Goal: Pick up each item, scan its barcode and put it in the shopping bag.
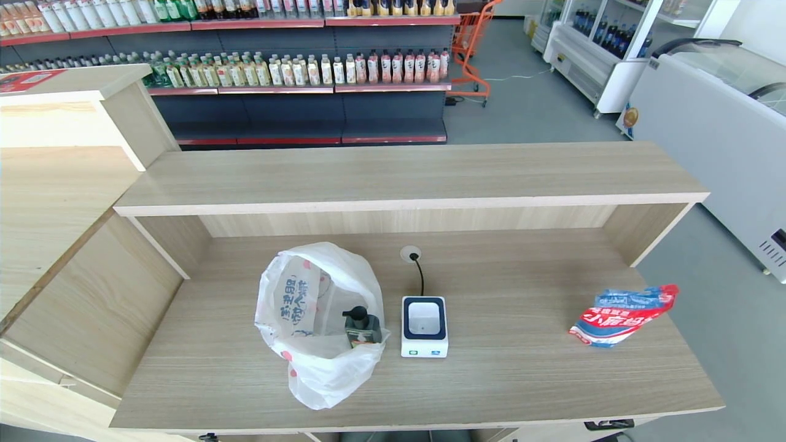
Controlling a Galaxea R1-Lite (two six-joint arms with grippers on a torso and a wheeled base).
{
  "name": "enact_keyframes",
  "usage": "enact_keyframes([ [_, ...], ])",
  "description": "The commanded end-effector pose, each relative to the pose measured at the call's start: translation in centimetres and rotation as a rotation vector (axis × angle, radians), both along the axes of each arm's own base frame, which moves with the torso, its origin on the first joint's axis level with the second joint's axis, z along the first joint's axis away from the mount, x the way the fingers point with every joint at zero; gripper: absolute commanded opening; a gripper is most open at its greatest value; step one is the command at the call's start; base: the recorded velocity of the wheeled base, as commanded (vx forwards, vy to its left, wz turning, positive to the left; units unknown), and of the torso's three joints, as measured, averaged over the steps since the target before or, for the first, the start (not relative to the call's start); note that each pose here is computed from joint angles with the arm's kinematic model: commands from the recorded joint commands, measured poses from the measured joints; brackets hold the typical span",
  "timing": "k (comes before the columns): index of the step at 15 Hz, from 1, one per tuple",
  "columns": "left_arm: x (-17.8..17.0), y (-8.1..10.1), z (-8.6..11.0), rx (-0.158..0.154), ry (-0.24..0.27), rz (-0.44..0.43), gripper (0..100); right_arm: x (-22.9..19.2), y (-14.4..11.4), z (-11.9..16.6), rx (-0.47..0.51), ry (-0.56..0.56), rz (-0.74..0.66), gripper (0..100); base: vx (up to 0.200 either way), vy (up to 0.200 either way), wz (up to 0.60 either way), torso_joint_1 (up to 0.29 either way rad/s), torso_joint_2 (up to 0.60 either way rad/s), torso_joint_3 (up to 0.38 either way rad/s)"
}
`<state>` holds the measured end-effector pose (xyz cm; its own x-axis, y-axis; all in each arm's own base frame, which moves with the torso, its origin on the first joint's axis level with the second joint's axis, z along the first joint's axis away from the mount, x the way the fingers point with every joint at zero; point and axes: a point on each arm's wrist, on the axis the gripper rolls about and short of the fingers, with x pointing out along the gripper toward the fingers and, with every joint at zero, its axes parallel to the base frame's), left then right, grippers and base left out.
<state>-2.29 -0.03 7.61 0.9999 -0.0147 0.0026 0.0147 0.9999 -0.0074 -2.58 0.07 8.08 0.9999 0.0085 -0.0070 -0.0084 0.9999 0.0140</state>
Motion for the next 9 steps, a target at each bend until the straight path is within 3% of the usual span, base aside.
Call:
enact_keyframes([
  [1, 0.00, 0.00, 0.00, 0.000, -0.001, 0.001, 100, 0.05, 0.00, -0.02, 0.002, 0.007, 0.001, 100, -0.200, -0.200, 0.00, 0.017, 0.00, 0.007],
  [3, 0.00, 0.00, 0.00, 0.001, -0.001, -0.001, 100, 0.02, 0.00, 0.01, 0.002, 0.004, 0.001, 100, -0.200, -0.200, 0.00, 0.015, 0.00, 0.000],
  [6, 0.00, 0.00, 0.00, 0.001, -0.001, -0.002, 100, 0.04, 0.00, -0.01, 0.002, 0.004, 0.001, 100, 0.000, 0.000, 0.00, 0.000, 0.00, 0.000],
  [9, 0.00, -0.01, 0.00, 0.004, -0.001, -0.004, 100, 0.04, 0.00, -0.01, 0.002, 0.004, 0.001, 100, 0.000, -0.200, 0.00, -0.004, -0.01, 0.004],
])
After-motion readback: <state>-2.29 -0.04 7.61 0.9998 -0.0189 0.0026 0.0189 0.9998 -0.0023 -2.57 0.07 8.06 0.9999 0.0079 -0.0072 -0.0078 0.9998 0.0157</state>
